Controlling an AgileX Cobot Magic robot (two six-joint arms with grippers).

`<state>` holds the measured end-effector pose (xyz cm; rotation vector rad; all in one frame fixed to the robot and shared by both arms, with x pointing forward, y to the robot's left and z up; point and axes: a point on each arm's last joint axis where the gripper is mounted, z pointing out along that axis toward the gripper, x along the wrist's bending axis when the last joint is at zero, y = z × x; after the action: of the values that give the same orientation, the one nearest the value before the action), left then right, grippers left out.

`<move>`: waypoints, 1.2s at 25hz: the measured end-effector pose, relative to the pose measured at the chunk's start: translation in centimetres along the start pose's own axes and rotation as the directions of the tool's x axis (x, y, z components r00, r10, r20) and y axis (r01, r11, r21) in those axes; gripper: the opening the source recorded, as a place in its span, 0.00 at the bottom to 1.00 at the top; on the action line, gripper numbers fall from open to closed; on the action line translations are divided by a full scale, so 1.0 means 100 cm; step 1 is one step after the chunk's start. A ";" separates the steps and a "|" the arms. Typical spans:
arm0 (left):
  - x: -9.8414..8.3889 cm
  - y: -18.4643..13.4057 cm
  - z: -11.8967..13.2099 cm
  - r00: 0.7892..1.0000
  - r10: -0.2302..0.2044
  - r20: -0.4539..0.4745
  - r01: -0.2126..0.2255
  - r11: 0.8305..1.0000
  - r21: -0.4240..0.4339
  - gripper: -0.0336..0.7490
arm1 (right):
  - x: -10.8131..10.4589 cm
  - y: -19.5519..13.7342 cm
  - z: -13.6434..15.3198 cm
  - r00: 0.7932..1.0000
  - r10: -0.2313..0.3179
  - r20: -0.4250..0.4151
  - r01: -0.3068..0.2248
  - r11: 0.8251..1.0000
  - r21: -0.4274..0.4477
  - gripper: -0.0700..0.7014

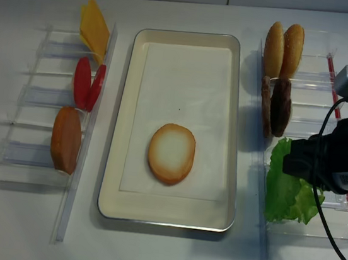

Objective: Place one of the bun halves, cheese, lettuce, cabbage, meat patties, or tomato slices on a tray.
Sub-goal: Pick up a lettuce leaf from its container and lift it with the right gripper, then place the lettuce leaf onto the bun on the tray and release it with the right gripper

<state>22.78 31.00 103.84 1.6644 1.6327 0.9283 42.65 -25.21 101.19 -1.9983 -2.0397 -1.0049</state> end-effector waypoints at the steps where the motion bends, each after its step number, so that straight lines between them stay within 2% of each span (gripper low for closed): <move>1: 0.000 0.000 0.000 1.000 0.000 0.000 0.000 1.000 0.000 0.64 | 0.000 0.000 0.000 1.000 0.000 0.004 0.000 1.000 0.002 0.28; 4: 0.000 0.000 0.000 1.000 0.000 0.000 0.000 1.000 0.000 0.64 | -0.001 0.001 0.000 1.000 0.002 0.015 -0.001 1.000 -0.013 0.17; 10: 0.000 0.000 0.000 1.000 0.000 0.000 0.000 1.000 0.000 0.64 | 0.002 0.001 -0.002 1.000 0.014 -0.010 -0.014 1.000 -0.021 0.16; 13: 0.000 0.000 0.000 1.000 0.000 0.000 0.000 1.000 0.000 0.64 | 0.015 0.000 -0.017 0.998 -0.033 -0.047 0.031 0.999 -0.033 0.16; 17: 0.000 0.000 0.000 1.000 0.000 0.000 0.000 1.000 0.000 0.64 | 0.039 0.005 -0.050 0.990 -0.106 -0.089 0.098 0.991 -0.095 0.15; 22: 0.000 0.000 0.000 1.000 0.000 0.000 0.000 1.000 0.000 0.64 | 0.057 0.015 -0.068 0.985 -0.123 -0.120 0.110 0.988 -0.113 0.15; 25: 0.000 0.000 0.000 1.000 0.000 0.000 0.000 1.000 0.000 0.64 | 0.073 0.020 -0.059 0.972 -0.165 -0.167 0.153 0.985 -0.082 0.15; 30: 0.000 0.000 0.000 1.000 0.000 0.000 0.000 1.000 0.000 0.64 | 0.113 0.032 -0.011 0.944 -0.237 -0.231 0.241 0.970 -0.008 0.15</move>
<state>22.78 31.00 103.84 1.6644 1.6327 0.9283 43.77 -16.48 109.05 -1.5631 -2.1856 -1.1912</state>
